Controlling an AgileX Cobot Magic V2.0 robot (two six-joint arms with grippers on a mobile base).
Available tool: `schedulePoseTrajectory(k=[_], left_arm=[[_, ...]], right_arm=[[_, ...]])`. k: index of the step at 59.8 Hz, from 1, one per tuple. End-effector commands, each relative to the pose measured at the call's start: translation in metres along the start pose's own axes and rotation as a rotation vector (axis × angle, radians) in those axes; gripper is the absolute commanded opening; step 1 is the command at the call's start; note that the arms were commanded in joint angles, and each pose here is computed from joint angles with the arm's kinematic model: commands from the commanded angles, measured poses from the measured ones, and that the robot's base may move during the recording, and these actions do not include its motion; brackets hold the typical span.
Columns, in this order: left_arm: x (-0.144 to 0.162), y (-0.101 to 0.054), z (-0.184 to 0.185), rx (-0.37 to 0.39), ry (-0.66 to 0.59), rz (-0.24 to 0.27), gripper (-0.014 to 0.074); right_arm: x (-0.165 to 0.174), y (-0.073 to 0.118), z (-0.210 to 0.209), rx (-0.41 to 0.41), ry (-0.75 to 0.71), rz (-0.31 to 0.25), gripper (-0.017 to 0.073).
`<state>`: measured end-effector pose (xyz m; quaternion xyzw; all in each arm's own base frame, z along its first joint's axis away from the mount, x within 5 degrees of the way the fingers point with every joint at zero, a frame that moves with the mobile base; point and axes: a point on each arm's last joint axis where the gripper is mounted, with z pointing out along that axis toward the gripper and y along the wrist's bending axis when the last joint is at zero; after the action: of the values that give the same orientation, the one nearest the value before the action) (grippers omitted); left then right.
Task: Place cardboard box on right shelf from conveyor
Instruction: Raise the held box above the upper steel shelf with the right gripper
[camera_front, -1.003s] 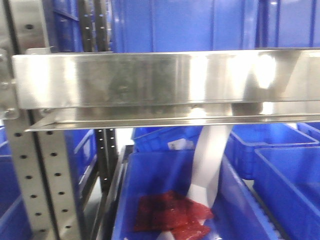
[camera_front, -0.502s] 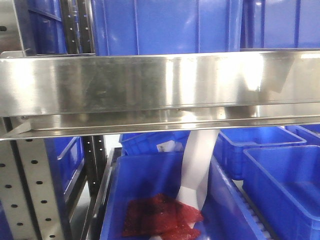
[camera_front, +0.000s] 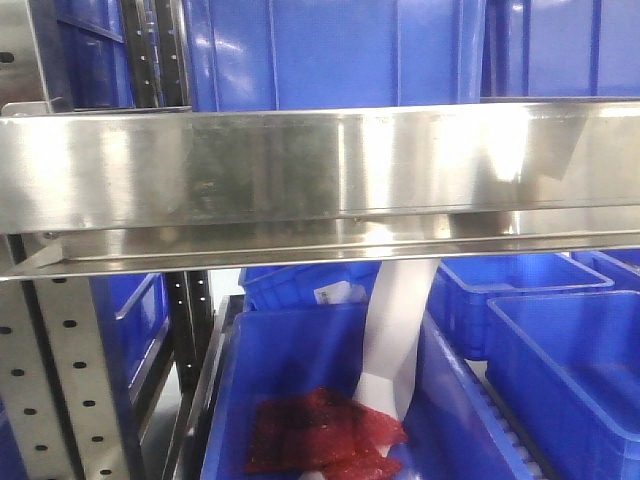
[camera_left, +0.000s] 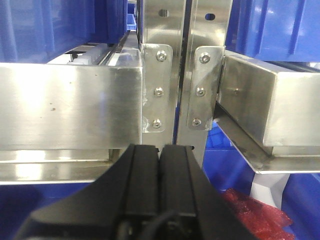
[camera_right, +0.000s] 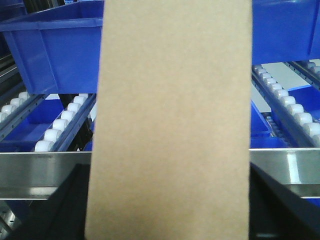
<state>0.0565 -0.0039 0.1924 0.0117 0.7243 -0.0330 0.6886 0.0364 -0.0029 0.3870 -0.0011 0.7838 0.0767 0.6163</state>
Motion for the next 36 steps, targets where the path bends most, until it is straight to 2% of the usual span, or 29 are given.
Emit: schedulePoseTrajectory(k=[1, 12, 19, 25, 29, 36], left_arm=[[-0.005, 0.0, -0.001, 0.003, -0.089, -0.005, -0.0116], [-0.005, 0.0, -0.001, 0.003, -0.089, -0.005, -0.0116], [-0.005, 0.0, -0.001, 0.003, -0.089, -0.005, -0.0116], [-0.005, 0.0, -0.001, 0.003, -0.089, -0.005, -0.0115], [-0.005, 0.0, -0.001, 0.003, -0.089, -0.005, -0.0115], [-0.005, 0.0, -0.001, 0.003, -0.089, -0.005, -0.0116]], right_arm=[[-0.018, 0.002, -0.002, -0.015, -0.136, -0.023, 0.0285], [-0.023, 0.004, 0.001, -0.022, -0.162, -0.03, 0.0285], [-0.04, 0.01, 0.016, -0.031, -0.184, -0.073, 0.0285], [-0.062, 0.016, 0.035, -0.031, -0.183, -0.146, 0.0285], [-0.08, 0.022, 0.057, -0.028, -0.171, -0.217, 0.0285], [-0.102, 0.034, 0.094, -0.038, -0.14, -0.389, 0.0285]])
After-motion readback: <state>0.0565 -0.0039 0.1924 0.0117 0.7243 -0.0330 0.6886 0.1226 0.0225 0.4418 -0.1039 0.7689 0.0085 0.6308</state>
